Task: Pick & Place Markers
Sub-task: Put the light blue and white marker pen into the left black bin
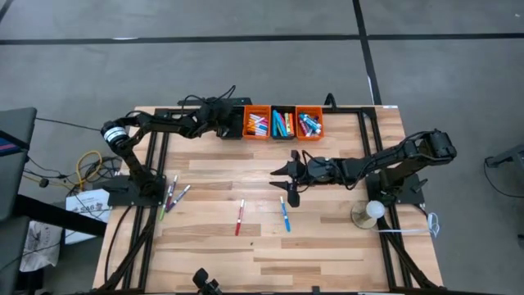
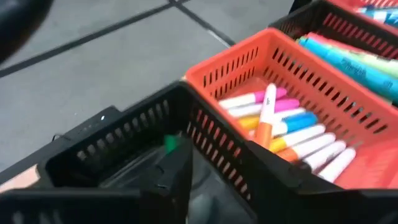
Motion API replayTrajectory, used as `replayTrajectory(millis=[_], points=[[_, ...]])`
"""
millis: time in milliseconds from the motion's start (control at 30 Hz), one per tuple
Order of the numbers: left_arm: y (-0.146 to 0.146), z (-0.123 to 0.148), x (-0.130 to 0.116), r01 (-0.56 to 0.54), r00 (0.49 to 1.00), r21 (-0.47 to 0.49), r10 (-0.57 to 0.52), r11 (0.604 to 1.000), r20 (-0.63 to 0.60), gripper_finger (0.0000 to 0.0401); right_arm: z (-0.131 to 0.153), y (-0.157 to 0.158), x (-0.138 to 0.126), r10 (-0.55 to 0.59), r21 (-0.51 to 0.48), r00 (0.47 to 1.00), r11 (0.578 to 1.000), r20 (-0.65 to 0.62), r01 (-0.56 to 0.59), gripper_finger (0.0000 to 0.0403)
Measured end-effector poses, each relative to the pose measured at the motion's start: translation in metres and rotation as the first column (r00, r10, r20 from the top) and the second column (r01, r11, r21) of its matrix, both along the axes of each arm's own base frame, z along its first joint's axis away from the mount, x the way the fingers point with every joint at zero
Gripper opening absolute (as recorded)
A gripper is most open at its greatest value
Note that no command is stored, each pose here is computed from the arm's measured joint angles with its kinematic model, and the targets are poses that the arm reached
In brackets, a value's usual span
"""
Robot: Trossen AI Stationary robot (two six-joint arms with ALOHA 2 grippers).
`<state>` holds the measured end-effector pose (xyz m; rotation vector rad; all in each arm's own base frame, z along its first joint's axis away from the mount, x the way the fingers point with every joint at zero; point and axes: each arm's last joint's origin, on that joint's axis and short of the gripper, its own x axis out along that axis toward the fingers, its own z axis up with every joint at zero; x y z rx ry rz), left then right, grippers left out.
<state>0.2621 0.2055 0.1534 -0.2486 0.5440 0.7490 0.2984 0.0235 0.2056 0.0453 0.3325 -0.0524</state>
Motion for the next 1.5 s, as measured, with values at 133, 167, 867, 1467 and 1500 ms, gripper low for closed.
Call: replayTrajectory(millis=[133, 167, 867, 1467, 1500], points=[[-0.004, 0.009, -0.003, 0.002, 1.000, 0.002, -0.002, 1.000, -0.003, 0.0152, -0.008, -0.002, -0.003, -0.055, 0.038, 0.994, 0.997, -0.099, 0.059, 0.0155], [-0.006, 0.015, -0.004, 0.005, 1.000, 0.007, -0.005, 1.000, 0.002, 0.0155, -0.010, -0.003, -0.004, -0.084, 0.045, 0.988, 0.995, -0.130, 0.090, 0.0157], [-0.169, 0.104, -0.036, 0.433, 0.871, 0.171, -0.460, 0.885, 0.174, 0.0161, -0.020, 0.037, -0.028, -0.309, 0.149, 0.716, 0.854, -0.626, 0.499, 0.0164], [-0.210, 0.071, -0.060, 0.484, 0.820, 0.107, -0.493, 0.868, 0.290, 0.0159, -0.102, 0.062, -0.004, -0.469, -0.067, 0.543, 0.796, -0.697, 0.602, 0.0152], [-0.210, 0.070, -0.059, 0.488, 0.818, 0.106, -0.496, 0.867, 0.290, 0.0159, -0.103, 0.062, -0.004, -0.474, -0.072, 0.542, 0.795, -0.694, 0.602, 0.0148]])
